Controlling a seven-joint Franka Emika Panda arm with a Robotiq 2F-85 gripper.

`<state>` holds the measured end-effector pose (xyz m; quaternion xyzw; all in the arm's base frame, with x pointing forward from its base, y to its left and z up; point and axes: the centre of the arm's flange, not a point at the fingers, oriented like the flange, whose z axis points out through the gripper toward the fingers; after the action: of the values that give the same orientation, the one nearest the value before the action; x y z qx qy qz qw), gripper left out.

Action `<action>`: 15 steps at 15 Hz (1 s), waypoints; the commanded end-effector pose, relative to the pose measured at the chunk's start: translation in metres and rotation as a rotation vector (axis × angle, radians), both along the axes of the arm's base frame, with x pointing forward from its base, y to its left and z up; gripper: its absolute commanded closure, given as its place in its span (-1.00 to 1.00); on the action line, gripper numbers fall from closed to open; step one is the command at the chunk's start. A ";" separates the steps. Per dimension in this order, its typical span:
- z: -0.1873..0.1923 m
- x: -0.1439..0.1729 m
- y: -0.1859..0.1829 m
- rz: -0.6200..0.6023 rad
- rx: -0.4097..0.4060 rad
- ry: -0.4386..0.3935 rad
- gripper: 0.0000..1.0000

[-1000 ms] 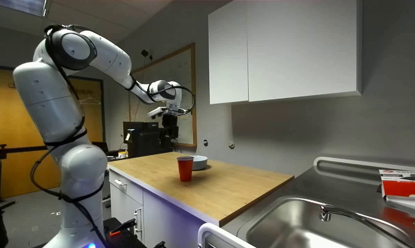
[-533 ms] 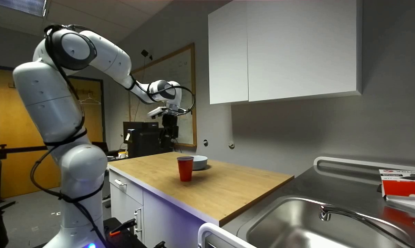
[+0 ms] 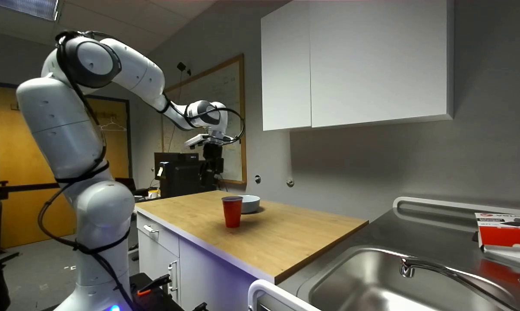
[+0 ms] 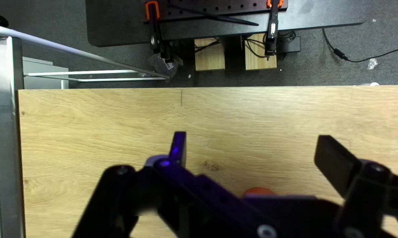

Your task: Pour the contents of the orange cup into the grey bowl

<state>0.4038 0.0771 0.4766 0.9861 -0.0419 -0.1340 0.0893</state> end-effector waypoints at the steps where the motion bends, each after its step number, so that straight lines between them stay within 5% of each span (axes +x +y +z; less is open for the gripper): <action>1: 0.000 0.000 0.000 0.000 0.000 0.000 -1.00; 8: -0.001 0.003 -0.003 -0.018 0.002 0.001 -1.00; 15: -0.019 0.035 -0.018 -0.202 0.025 -0.033 -1.00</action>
<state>0.4190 0.0632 0.4624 0.9835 -0.0929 -0.1327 0.0804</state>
